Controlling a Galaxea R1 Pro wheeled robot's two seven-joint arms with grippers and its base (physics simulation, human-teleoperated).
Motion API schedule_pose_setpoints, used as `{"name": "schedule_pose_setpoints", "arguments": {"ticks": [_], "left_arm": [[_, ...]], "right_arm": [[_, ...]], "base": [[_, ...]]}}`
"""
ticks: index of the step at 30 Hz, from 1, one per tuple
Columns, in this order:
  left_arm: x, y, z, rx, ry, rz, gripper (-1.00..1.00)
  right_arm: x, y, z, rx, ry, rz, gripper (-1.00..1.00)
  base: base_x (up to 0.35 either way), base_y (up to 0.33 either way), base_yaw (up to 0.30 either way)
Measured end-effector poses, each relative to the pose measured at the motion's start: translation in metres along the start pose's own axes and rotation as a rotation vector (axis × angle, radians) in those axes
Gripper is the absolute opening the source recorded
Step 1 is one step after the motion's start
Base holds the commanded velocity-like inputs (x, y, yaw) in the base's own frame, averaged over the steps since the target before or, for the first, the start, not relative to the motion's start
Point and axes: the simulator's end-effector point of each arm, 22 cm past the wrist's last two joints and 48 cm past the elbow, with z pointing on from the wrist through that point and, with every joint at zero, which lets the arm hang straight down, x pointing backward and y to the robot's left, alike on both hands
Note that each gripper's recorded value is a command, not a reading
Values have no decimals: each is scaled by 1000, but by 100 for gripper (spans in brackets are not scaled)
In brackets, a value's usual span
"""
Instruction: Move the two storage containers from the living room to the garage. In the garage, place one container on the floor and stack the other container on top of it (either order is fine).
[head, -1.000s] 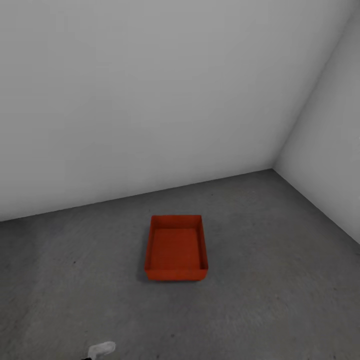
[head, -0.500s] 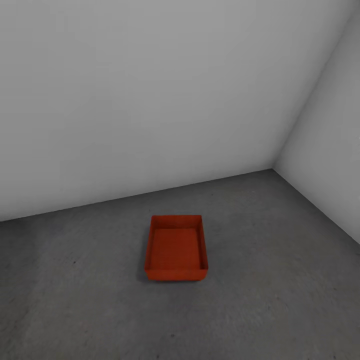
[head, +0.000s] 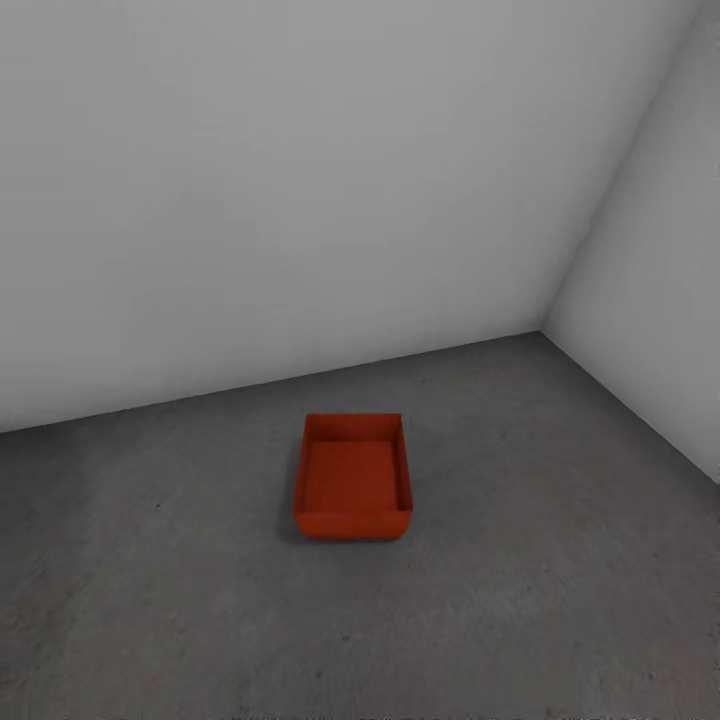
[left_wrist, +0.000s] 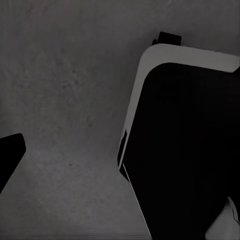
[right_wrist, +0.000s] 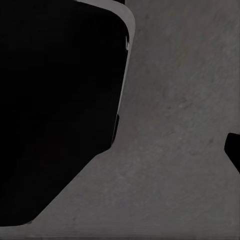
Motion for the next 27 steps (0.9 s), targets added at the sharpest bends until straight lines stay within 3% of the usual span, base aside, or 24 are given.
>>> {"name": "schedule_pose_setpoints", "arguments": {"ticks": [27], "left_arm": [[-20,1,-7,5,-52,3,100]], "right_arm": [[-10,5,-5,-3,-48,1,100]], "base": [[-4,0,0]]}}
